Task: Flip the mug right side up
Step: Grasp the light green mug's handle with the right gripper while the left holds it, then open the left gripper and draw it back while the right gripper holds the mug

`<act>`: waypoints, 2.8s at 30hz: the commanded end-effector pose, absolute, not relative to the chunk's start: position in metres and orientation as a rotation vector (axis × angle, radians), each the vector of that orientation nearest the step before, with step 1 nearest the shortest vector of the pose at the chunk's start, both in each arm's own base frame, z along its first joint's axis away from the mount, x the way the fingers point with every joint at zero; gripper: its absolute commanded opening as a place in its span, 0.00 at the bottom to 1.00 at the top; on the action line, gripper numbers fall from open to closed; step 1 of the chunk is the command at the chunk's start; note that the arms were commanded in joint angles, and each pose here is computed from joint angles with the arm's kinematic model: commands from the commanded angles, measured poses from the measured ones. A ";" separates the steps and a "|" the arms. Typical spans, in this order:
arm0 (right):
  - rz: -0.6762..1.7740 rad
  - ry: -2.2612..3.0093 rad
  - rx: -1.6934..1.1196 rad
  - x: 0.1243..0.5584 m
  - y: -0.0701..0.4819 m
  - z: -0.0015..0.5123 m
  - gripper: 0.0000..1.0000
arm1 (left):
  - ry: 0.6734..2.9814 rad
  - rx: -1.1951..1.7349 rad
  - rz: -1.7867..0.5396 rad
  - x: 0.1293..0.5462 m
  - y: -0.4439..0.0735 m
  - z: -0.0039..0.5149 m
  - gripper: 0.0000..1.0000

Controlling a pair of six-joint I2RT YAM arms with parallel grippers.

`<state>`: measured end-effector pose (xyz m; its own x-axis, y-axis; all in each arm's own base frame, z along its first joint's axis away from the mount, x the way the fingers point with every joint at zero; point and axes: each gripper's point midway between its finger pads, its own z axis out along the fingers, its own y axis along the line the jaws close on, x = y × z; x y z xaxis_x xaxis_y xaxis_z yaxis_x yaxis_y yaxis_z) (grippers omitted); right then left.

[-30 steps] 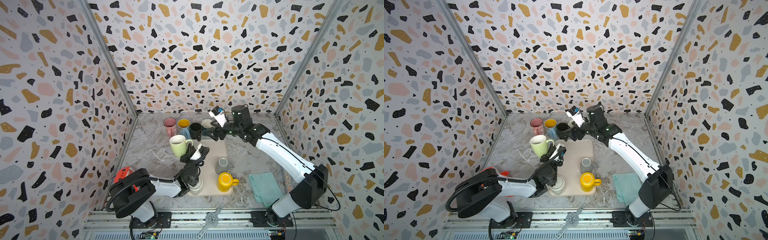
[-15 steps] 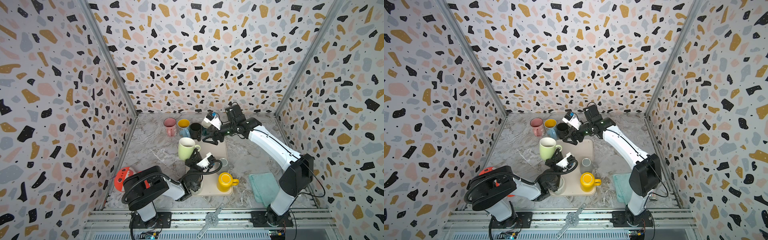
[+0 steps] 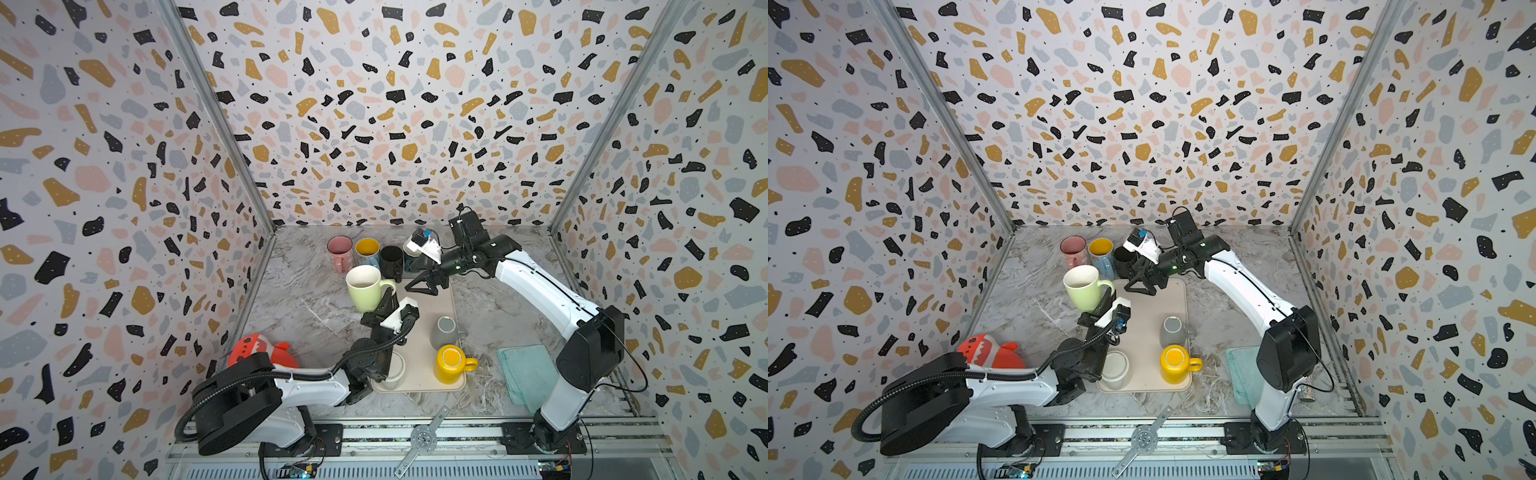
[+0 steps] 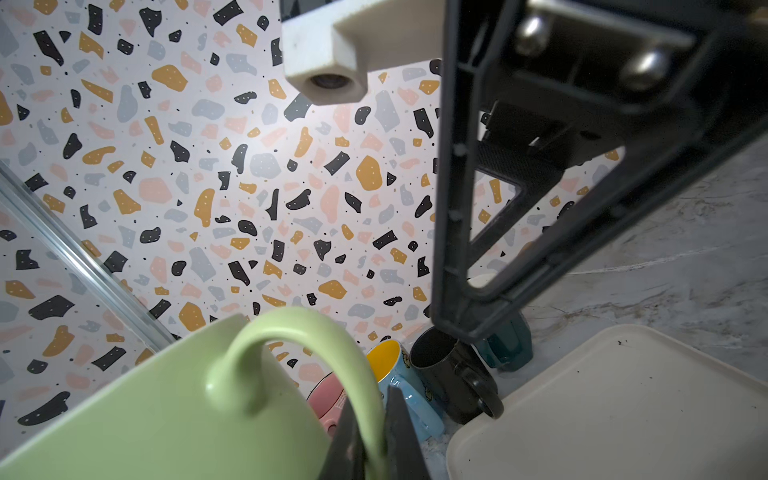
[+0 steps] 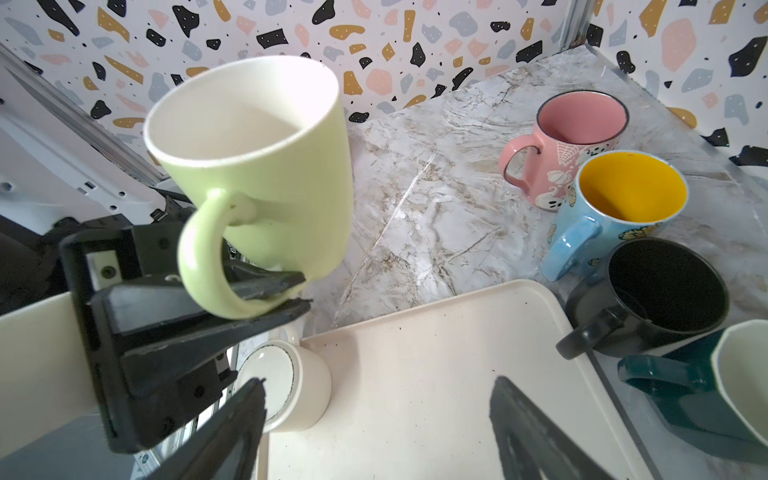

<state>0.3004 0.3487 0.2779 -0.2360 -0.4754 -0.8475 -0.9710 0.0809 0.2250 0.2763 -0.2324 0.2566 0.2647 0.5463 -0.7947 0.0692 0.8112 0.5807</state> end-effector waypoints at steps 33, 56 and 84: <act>1.230 1.749 -1.521 0.261 0.370 0.281 0.59 | 1.201 0.642 0.313 0.269 -0.256 0.270 0.00; 1.262 1.837 -1.494 0.265 0.378 0.263 0.15 | 1.202 0.646 0.342 0.268 -0.257 0.269 0.00; 1.271 1.857 -1.338 0.277 0.375 0.263 0.00 | 1.299 0.551 0.364 0.276 -0.245 0.282 0.32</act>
<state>0.2778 0.3808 0.2456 -0.3687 -0.4674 -0.8035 -0.9187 0.0516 0.3916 0.2772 -0.2554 0.2153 0.1766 0.7315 -0.6586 0.1416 0.6433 0.7525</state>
